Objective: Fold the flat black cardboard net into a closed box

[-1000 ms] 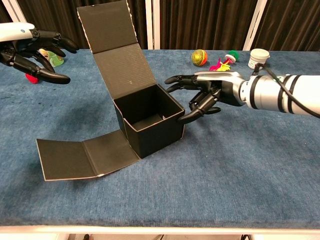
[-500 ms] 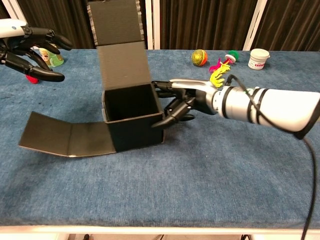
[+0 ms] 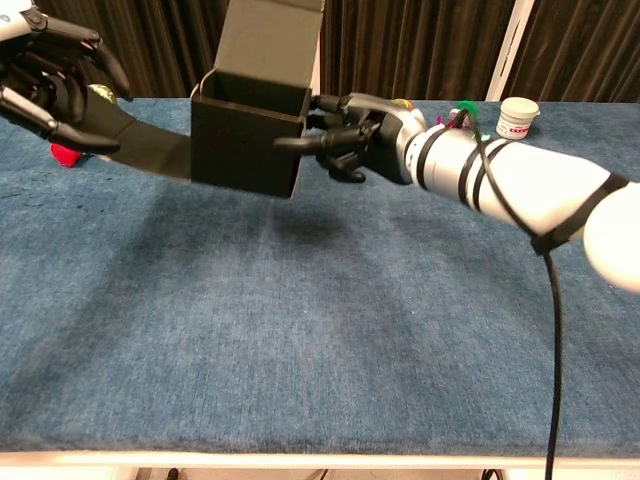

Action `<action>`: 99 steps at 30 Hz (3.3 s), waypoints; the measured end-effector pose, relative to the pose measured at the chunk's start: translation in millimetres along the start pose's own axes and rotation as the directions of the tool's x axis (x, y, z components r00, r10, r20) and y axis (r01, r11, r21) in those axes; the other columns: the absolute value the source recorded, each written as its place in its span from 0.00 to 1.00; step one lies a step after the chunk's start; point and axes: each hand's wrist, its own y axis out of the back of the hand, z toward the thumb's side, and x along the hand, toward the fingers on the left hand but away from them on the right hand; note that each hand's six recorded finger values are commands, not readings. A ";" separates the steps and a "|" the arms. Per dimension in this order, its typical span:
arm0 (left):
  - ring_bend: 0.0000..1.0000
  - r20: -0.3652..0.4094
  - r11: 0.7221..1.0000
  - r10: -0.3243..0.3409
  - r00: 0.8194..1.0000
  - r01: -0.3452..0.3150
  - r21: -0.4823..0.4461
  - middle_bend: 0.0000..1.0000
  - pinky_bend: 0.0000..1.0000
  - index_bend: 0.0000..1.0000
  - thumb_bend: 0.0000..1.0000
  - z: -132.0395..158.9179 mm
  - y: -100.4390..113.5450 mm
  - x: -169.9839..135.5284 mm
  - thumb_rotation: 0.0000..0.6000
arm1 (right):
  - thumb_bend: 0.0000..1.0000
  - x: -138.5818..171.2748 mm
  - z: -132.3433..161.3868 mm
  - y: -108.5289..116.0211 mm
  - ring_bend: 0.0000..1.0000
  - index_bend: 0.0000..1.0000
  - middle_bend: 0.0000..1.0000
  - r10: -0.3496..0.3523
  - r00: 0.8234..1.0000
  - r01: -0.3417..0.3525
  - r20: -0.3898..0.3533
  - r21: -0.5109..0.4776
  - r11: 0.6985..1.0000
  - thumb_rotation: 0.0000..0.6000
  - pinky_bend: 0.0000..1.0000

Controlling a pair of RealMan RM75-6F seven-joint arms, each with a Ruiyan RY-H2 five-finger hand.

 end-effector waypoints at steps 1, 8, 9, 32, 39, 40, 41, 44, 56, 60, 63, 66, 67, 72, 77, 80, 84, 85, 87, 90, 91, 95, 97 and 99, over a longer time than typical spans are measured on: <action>0.70 0.016 1.000 0.000 1.000 0.000 0.018 0.48 0.96 0.53 0.00 1.2 -1.2 -0.9 1.00 | 0.44 0.1 3.0 4.3 0.83 0.54 0.50 -0.007 1.000 0.007 -0.001 -0.017 1.000 1.00 1.00; 0.73 0.086 0.991 -0.058 0.995 0.047 0.126 0.51 0.97 0.56 0.01 -0.2 -21.5 -12.7 1.00 | 0.44 6.7 16.8 27.7 0.83 0.54 0.50 -0.036 0.999 0.034 -0.012 -0.114 0.993 1.00 1.00; 0.73 0.086 0.989 -0.076 0.993 0.064 0.131 0.51 0.97 0.55 0.01 -1.4 -26.5 -14.0 1.00 | 0.44 9.1 18.9 30.8 0.83 0.54 0.50 -0.035 0.999 0.033 -0.014 -0.123 0.992 1.00 1.00; 0.73 0.345 0.940 0.119 0.931 -0.218 0.264 0.43 0.98 0.40 0.15 28.7 -14.2 28.0 1.00 | 0.44 44.7 4.6 16.1 0.82 0.53 0.50 0.086 0.996 -0.086 0.016 -0.032 0.996 1.00 1.00; 0.73 0.425 0.934 0.111 0.898 -0.241 0.264 0.42 0.98 0.41 0.12 48.1 -16.7 35.3 1.00 | 0.44 41.3 1.2 9.1 0.82 0.53 0.50 0.102 0.995 -0.102 0.019 -0.002 0.995 1.00 1.00; 0.73 0.431 0.933 0.110 0.896 -0.243 0.267 0.42 0.98 0.41 0.12 49.2 -16.7 36.4 1.00 | 0.44 40.9 0.6 8.0 0.82 0.53 0.50 0.105 0.994 -0.105 0.021 0.004 0.994 1.00 1.00; 0.73 0.436 0.933 0.106 0.894 -0.241 0.268 0.42 0.98 0.40 0.12 50.2 -17.0 37.3 1.00 | 0.44 40.5 -0.1 6.8 0.82 0.53 0.50 0.109 0.994 -0.109 0.024 0.009 0.994 1.00 1.00; 0.73 0.450 0.932 0.089 0.889 -0.234 0.278 0.41 0.98 0.40 0.12 52.6 -19.1 39.1 1.00 | 0.44 39.3 -2.2 5.0 0.82 0.53 0.50 0.115 0.993 -0.116 0.031 0.027 0.993 1.00 1.00; 0.74 0.486 0.922 0.043 0.873 -0.223 0.318 0.34 0.99 0.34 0.12 56.8 -28.6 39.3 1.00 | 0.44 35.4 -8.7 0.5 0.82 0.53 0.50 0.124 0.991 -0.127 0.058 0.046 0.991 1.00 1.00; 0.74 0.486 0.927 0.027 0.874 -0.204 0.315 0.34 0.99 0.34 0.12 56.8 -32.8 38.0 1.00 | 0.43 34.7 -10.3 2.0 0.82 0.53 0.50 0.119 0.991 -0.123 0.061 0.054 0.991 1.00 1.00; 0.74 0.488 0.928 0.016 0.873 -0.194 0.317 0.32 0.99 0.32 0.12 57.0 -36.1 37.8 1.00 | 0.44 34.0 -13.3 1.6 0.82 0.53 0.50 0.118 0.991 -0.122 0.068 0.063 0.991 1.00 1.00; 0.74 0.492 0.928 0.012 0.871 -0.193 0.320 0.29 0.99 0.27 0.12 57.4 -37.8 38.1 1.00 | 0.44 32.9 -16.3 0.5 0.82 0.53 0.50 0.119 0.990 -0.125 0.076 0.083 0.989 1.00 1.00; 0.74 0.492 0.927 0.010 0.870 -0.193 0.322 0.29 0.99 0.26 0.12 57.2 -38.2 38.2 1.00 | 0.44 32.7 -16.8 0.0 0.82 0.53 0.50 0.120 0.990 -0.127 0.078 0.084 0.988 1.00 1.00; 0.74 0.492 0.921 -0.001 0.871 -0.190 0.339 0.26 0.99 0.26 0.12 54.9 -41.1 39.7 1.00 | 0.44 31.1 -19.5 -1.8 0.82 0.53 0.50 0.124 0.989 -0.132 0.087 0.100 0.986 1.00 1.00; 0.74 0.492 0.921 -0.008 0.871 -0.185 0.343 0.26 0.99 0.26 0.12 53.4 -44.1 40.1 1.00 | 0.44 30.7 -22.6 -2.4 0.82 0.53 0.50 0.125 0.988 -0.135 0.096 0.108 0.985 1.00 1.00; 0.74 0.495 0.921 -0.027 0.868 -0.171 0.350 0.27 0.99 0.27 0.12 53.3 -49.0 39.2 1.00 | 0.44 30.5 -24.1 -2.4 0.82 0.53 0.50 0.124 0.987 -0.135 0.101 0.109 0.985 1.00 1.00; 0.74 0.496 0.908 -0.077 0.865 -0.146 0.394 0.28 0.99 0.30 0.12 51.0 -58.7 39.9 1.00 | 0.44 29.6 -25.6 -2.3 0.82 0.53 0.50 0.124 0.987 -0.137 0.107 0.130 0.982 1.00 1.00; 0.74 0.495 0.905 -0.087 0.864 -0.139 0.402 0.29 0.99 0.31 0.12 50.3 -60.9 40.0 1.00 | 0.44 29.3 -26.1 -2.2 0.82 0.53 0.50 0.123 0.986 -0.138 0.109 0.135 0.981 1.00 1.00; 0.74 0.493 0.900 -0.110 0.863 -0.124 0.418 0.29 0.99 0.32 0.12 48.3 -65.7 39.7 1.00 | 0.44 28.5 -26.9 -1.8 0.82 0.53 0.50 0.121 0.986 -0.137 0.112 0.145 0.980 1.00 1.00; 0.74 0.487 0.892 -0.146 0.861 -0.099 0.441 0.30 0.99 0.33 0.12 44.5 -73.8 38.2 1.00 | 0.44 27.3 -28.1 -1.8 0.82 0.53 0.50 0.118 0.986 -0.136 0.117 0.161 0.977 1.00 1.00; 0.74 0.484 0.890 -0.158 0.860 -0.089 0.448 0.30 0.99 0.33 0.12 43.2 -76.9 37.6 1.00 | 0.44 26.9 -28.7 -2.0 0.82 0.53 0.50 0.117 0.986 -0.136 0.118 0.166 0.977 1.00 1.00; 0.74 0.476 0.875 -0.200 0.856 -0.062 0.479 0.30 0.99 0.34 0.12 38.2 -87.9 35.9 1.00 | 0.44 26.0 -33.0 -3.4 0.82 0.53 0.49 0.116 0.985 -0.138 0.126 0.192 0.972 1.00 1.00; 0.74 0.469 0.865 -0.226 0.854 -0.045 0.499 0.31 0.99 0.34 0.12 34.9 -94.2 34.5 1.00 | 0.44 26.2 -36.0 -3.7 0.82 0.53 0.49 0.113 0.985 -0.138 0.127 0.210 0.968 1.00 1.00; 0.74 0.463 0.857 -0.249 0.851 -0.030 0.515 0.31 0.99 0.35 0.12 32.7 -99.3 33.1 1.00 | 0.44 27.0 -38.8 -3.3 0.82 0.53 0.48 0.109 0.986 -0.136 0.124 0.233 0.963 1.00 1.00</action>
